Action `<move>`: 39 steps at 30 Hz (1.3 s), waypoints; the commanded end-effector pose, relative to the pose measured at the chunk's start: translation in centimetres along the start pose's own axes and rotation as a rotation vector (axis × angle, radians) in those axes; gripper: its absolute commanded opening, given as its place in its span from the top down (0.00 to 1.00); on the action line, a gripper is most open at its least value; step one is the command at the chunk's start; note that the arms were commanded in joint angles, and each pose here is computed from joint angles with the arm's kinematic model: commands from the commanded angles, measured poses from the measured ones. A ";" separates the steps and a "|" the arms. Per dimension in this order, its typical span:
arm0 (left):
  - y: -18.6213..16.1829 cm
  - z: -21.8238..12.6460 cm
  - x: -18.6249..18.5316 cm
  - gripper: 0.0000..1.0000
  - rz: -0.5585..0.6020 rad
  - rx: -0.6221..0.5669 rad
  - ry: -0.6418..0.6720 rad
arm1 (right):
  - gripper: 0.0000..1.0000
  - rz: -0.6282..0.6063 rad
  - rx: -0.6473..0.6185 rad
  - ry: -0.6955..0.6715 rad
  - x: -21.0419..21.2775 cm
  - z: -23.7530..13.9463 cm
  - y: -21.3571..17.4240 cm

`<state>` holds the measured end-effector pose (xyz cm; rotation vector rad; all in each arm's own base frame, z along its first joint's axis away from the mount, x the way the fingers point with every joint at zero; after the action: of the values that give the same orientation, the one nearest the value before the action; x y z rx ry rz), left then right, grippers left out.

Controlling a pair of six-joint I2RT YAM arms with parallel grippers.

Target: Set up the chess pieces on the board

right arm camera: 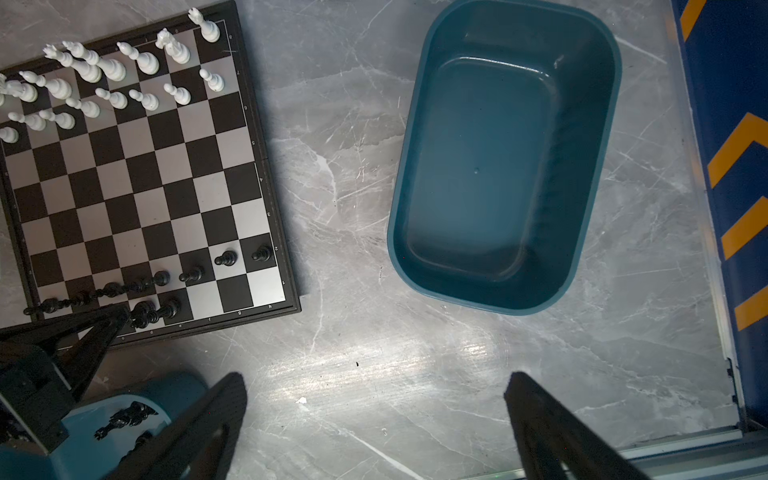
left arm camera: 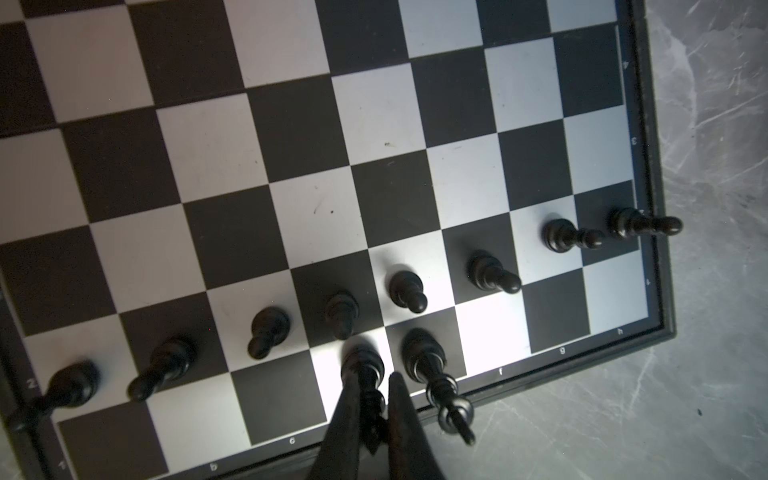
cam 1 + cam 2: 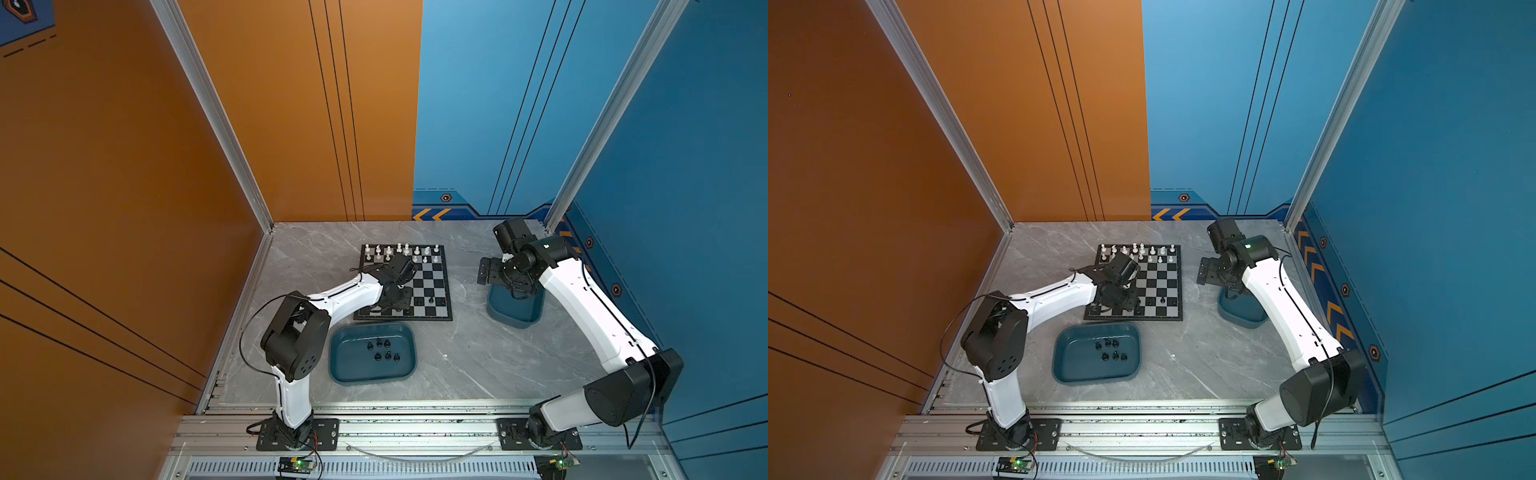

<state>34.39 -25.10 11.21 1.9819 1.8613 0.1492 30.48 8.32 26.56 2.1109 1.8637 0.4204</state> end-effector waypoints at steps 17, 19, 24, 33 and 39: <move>-0.2 0.0 0.3 0.76 0.007 0.026 0.006 | 0.00 -0.014 0.012 -0.013 -0.3 0.2 0.7; -0.3 0.0 0.3 0.75 0.007 0.029 0.003 | 0.00 -0.016 0.013 -0.013 -0.3 0.3 0.8; -0.2 -0.3 0.3 0.72 0.005 0.023 0.004 | 0.00 -0.017 0.008 -0.010 -0.2 0.1 1.0; 0.4 -2.0 0.2 0.67 -0.002 -0.017 0.000 | 0.00 -0.018 0.006 -0.007 -0.2 0.1 1.0; 0.9 -3.7 0.6 0.67 -0.011 -0.058 0.010 | 0.00 -0.018 -0.004 0.002 -0.1 -0.1 1.1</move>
<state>34.01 -24.69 12.57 1.9760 1.8524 0.1634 31.29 8.28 26.35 2.1003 1.8848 0.4074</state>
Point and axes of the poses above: each gripper's point midway between its finger pads, its own z axis out along the fingers, its own x axis along the line the jaws close on, y = z × x, the point moved 4 cm from there along -z, back along the fingers, and after that the axes turned 7 degrees about -z, right-handed, at the moved point
